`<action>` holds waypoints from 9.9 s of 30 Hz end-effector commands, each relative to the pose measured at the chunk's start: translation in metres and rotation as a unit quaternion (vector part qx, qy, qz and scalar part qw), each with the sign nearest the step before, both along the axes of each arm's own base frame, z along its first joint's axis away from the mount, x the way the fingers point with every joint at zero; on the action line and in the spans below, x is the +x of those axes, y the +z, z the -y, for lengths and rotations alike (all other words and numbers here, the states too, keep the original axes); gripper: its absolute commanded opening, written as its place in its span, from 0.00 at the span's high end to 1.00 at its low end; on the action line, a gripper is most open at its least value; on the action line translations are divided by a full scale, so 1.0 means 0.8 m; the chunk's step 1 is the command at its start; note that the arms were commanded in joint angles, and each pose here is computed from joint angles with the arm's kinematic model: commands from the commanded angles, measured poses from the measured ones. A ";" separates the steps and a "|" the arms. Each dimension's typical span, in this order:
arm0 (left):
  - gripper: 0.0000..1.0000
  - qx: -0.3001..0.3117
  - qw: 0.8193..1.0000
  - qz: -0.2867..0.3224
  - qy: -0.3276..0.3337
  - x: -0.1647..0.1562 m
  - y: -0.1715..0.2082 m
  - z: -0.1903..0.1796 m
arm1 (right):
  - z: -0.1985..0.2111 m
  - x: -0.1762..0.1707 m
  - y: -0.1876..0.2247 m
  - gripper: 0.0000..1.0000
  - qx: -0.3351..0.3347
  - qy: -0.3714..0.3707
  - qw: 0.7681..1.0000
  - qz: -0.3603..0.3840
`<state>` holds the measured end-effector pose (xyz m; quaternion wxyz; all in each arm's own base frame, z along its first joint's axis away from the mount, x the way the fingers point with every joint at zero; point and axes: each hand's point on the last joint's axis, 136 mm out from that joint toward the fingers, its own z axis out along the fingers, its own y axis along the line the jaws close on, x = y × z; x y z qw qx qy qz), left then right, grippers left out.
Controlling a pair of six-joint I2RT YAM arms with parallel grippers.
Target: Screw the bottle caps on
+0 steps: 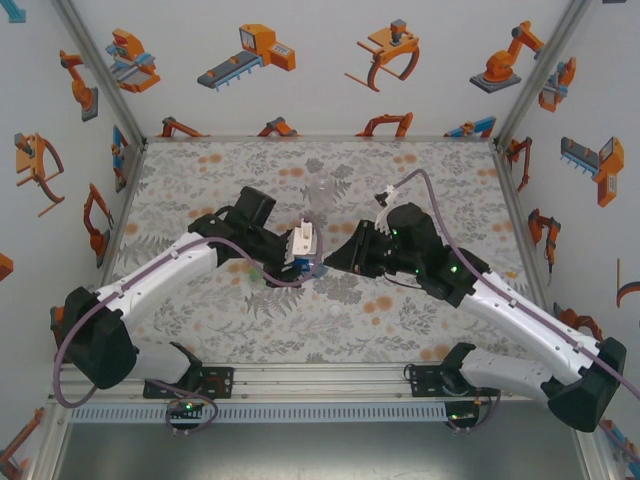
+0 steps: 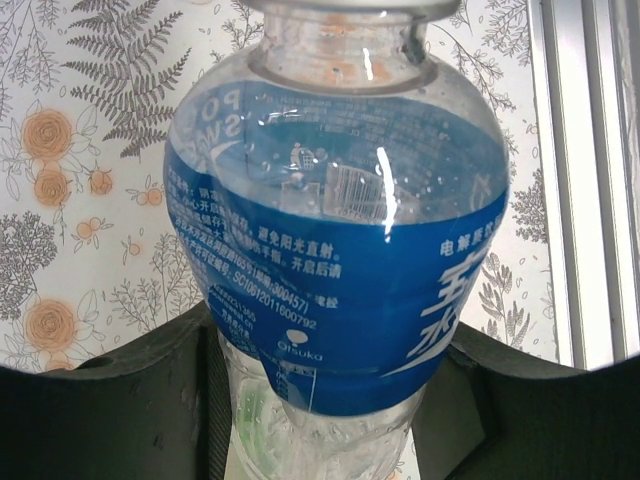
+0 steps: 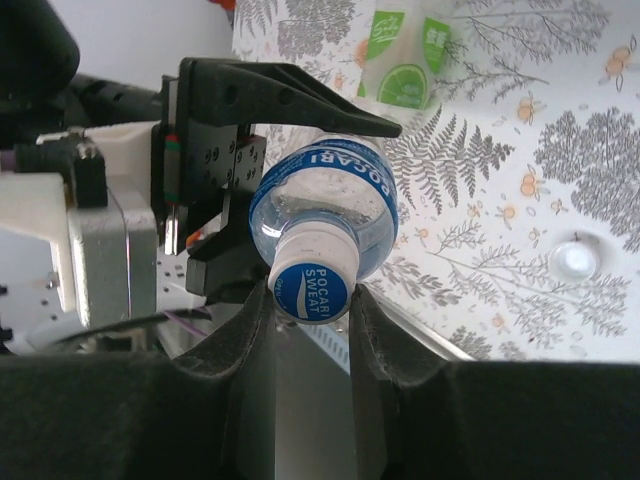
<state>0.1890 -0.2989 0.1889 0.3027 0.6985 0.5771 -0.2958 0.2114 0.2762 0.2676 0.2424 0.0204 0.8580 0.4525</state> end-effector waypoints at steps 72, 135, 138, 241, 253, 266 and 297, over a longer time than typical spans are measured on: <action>0.98 -0.059 0.997 0.003 -0.055 -0.019 0.040 0.021 | 0.028 0.022 -0.008 1.00 -0.021 -0.106 0.993 -0.042; 0.97 -0.076 0.994 -0.002 -0.084 -0.036 0.047 0.020 | -0.026 -0.077 0.057 0.90 -0.159 0.444 0.673 0.570; 0.97 -0.074 0.994 -0.002 -0.081 -0.034 0.047 0.020 | -0.026 -0.057 0.059 1.00 -0.150 0.376 0.763 0.503; 0.03 -0.079 0.995 0.028 0.060 0.026 0.069 0.007 | 0.007 0.029 -0.010 1.00 -0.249 0.293 0.860 0.334; 0.03 -0.041 0.933 -0.055 0.354 0.151 0.080 -0.044 | 0.093 0.164 -0.043 1.00 -0.329 0.073 0.932 0.136; 0.03 -0.041 0.895 -0.075 0.439 0.169 0.080 -0.062 | 0.165 0.275 -0.054 1.00 -0.366 -0.007 0.929 0.061; 0.03 -0.057 0.857 0.022 0.511 0.170 0.088 -0.110 | 0.179 0.362 -0.111 0.91 -0.442 0.026 0.897 -0.012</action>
